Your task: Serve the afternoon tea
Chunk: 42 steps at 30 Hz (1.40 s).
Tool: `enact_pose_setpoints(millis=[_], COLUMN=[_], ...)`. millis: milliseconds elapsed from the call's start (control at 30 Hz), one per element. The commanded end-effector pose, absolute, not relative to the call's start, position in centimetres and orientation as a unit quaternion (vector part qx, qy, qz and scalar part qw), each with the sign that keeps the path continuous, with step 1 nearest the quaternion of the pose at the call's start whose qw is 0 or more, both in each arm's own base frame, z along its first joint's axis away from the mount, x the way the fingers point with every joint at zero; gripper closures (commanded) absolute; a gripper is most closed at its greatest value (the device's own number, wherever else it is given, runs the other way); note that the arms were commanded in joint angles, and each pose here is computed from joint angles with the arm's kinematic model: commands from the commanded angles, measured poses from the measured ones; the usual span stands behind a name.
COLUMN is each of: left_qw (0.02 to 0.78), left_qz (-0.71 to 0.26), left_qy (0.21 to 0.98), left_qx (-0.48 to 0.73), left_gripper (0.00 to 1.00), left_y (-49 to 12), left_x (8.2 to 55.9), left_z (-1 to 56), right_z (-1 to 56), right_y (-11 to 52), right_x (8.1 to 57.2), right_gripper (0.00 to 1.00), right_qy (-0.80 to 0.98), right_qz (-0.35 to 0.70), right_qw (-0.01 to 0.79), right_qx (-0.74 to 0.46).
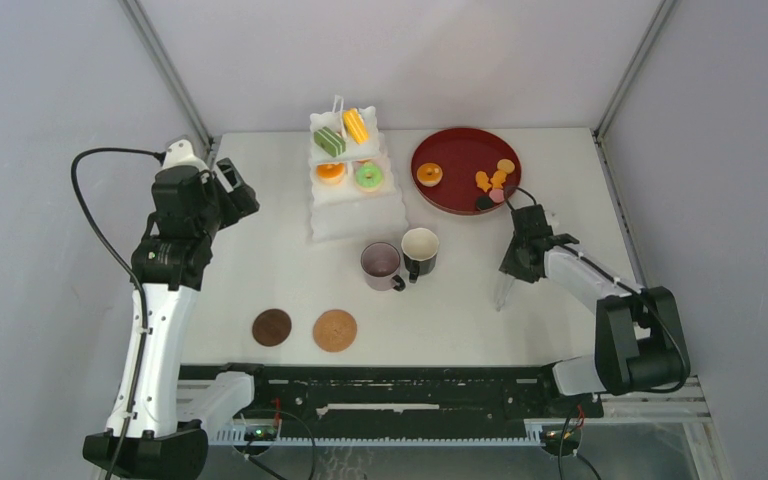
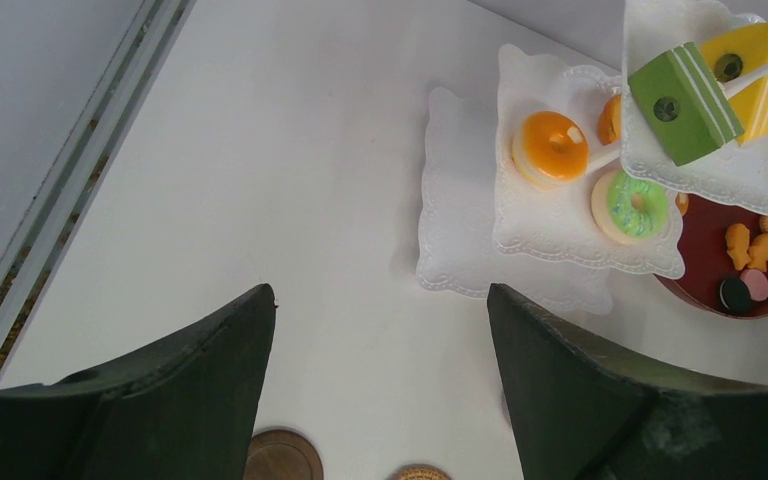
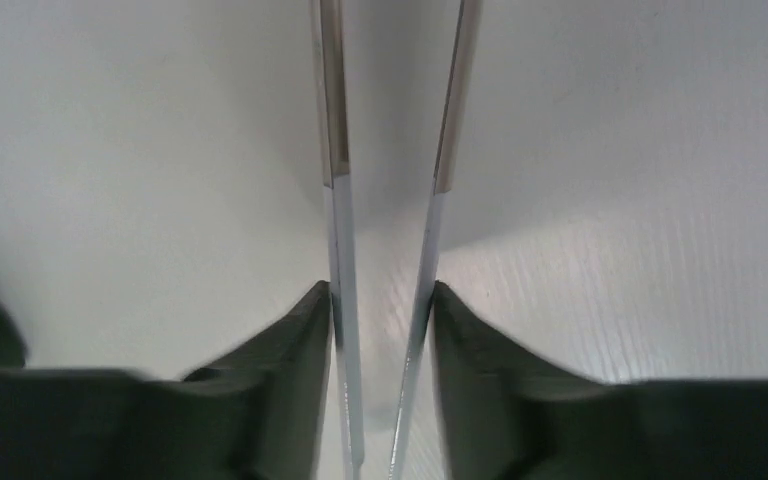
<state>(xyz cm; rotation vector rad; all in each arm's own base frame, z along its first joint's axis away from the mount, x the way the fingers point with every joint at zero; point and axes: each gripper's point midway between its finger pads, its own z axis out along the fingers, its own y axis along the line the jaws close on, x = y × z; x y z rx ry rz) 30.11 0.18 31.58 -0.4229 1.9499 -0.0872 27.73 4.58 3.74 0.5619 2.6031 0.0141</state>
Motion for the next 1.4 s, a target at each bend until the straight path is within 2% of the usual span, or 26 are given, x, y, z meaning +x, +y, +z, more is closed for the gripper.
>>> enact_pose_setpoints(millis=[0,100,133,267,433,567,700,767,900,1033,1133,1267,1367], left_qw=[0.556,0.557,0.556,0.554,0.554,0.553,0.554,0.554,0.552,0.555,0.557,0.559,0.558], left_qz=[-0.057,-0.057,-0.057,-0.057,-0.057,-0.056,-0.054,-0.055,-0.056,-0.054,-0.052,-0.052,-0.054], left_qy=[0.811,0.811,0.811,0.813,0.813,0.814,0.813,0.813,0.814,0.812,0.811,0.810,0.810], left_qx=[-0.173,-0.173,-0.172,-0.173,-0.172,-0.171,-0.171,-0.172,-0.172,-0.172,-0.173,-0.173,-0.172], left_gripper=[0.18,0.18,0.18,0.18,0.18,0.18,0.18,0.18,0.18,0.18,0.18,0.18,0.18], left_y=[-0.4,-0.4,-0.5,-0.5,-0.5,-0.5,-0.4,-0.4,-0.5,-0.4,-0.3,-0.3,-0.4], left_x=[30.5,30.5,30.6,30.6,30.5,30.5,30.5,30.5,30.5,30.3,30.2,30.1,30.2], left_z=[32.3,32.4,32.3,32.0,31.9,31.8,32.0,31.9,31.8,31.9,32.1,32.3,32.3], right_z=[4.6,4.7,4.7,4.7,3.1,2.4,2.4,2.1,1.9,2.3,4.7,9.6,11.6], right_y=[3.8,3.3,3.2,3.8,3.8,3.6,3.5,3.6,3.9,3.8,3.9,4.6,5.5], right_x=[31.2,31.1,31.0,31.0,31.2,32.1,32.7,32.8,33.0,33.0,32.8,32.3,31.4], right_gripper=[0.43,0.20,0.17,0.12,0.12,0.19,0.30,0.39,0.49,0.69,0.79,0.79,0.77], right_qy=[0.929,0.927,0.926,0.924,0.919,0.913,0.915,0.919,0.924,0.927,0.931,0.942,0.957], right_qz=[0.023,0.012,0.010,0.008,-0.009,-0.018,-0.018,-0.015,-0.009,-0.009,0.007,0.049,0.071], right_qw=[0.286,0.287,0.288,0.290,0.281,0.287,0.285,0.276,0.266,0.268,0.274,0.278,0.247], right_qx=[0.234,0.241,0.245,0.248,0.275,0.290,0.285,0.283,0.274,0.264,0.242,0.181,0.136])
